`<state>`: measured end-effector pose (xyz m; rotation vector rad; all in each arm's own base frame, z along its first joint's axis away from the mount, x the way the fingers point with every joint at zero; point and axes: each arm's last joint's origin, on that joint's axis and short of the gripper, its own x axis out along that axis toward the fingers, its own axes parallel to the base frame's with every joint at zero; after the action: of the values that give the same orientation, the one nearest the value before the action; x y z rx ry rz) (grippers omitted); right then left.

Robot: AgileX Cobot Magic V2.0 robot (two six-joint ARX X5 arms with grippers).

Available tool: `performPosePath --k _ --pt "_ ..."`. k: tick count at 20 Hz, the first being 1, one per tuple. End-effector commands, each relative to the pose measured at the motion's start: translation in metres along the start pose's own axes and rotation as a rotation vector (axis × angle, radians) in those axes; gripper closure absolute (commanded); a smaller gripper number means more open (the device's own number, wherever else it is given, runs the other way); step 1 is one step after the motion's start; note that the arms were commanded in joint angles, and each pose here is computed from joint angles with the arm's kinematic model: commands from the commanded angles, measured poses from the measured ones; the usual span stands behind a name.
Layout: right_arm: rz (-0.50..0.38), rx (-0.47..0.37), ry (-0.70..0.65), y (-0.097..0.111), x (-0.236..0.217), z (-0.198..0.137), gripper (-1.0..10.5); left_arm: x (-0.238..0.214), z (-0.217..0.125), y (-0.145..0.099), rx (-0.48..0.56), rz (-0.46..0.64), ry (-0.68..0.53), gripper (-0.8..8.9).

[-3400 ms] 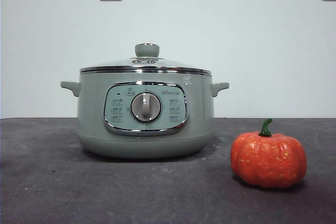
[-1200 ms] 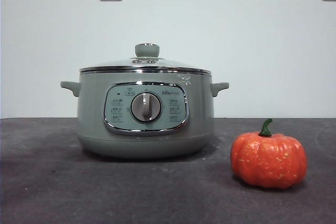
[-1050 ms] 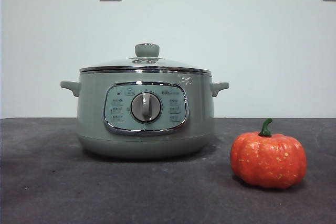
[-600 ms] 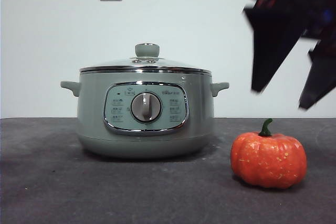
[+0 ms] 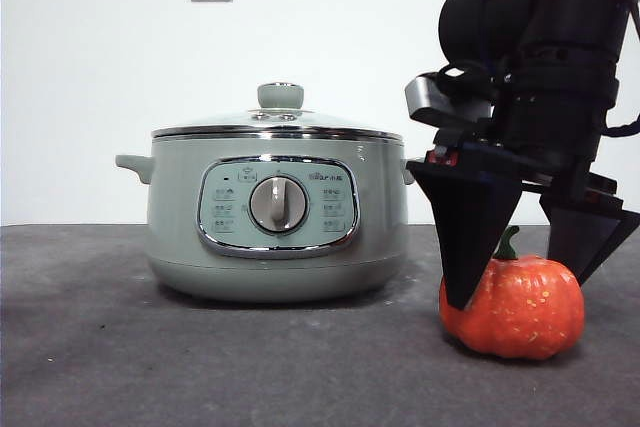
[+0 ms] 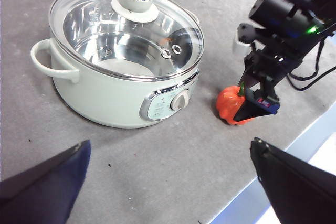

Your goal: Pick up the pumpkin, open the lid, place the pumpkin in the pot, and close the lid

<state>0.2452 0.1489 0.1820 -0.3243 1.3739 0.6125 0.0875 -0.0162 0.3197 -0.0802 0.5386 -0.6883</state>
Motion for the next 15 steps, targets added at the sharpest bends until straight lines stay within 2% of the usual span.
performPosePath --k 1,2,5,8,12,15 --pt "0.004 0.038 0.014 0.0 0.003 0.0 7.3 -0.001 0.001 -0.001 0.007 -0.005 -0.008 1.56" --pt "0.005 0.041 0.016 0.0 0.003 0.0 9.6 -0.001 0.001 -0.001 0.008 -0.005 -0.008 1.56" --pt "0.003 0.04 0.011 0.001 0.0 -0.001 9.6 -0.001 0.002 0.0 0.009 0.005 -0.008 1.56" --pt "0.0 0.032 -0.049 0.003 -0.016 -0.003 9.6 0.001 0.004 0.002 -0.006 0.011 -0.01 1.56" --pt "-0.008 0.009 -0.219 0.011 -0.063 -0.015 9.6 0.012 0.016 0.009 -0.006 -0.012 -0.003 1.56" --pt "-0.016 -0.016 -0.381 0.019 -0.105 -0.035 9.6 0.023 0.04 0.014 0.022 -0.013 -0.007 1.56"
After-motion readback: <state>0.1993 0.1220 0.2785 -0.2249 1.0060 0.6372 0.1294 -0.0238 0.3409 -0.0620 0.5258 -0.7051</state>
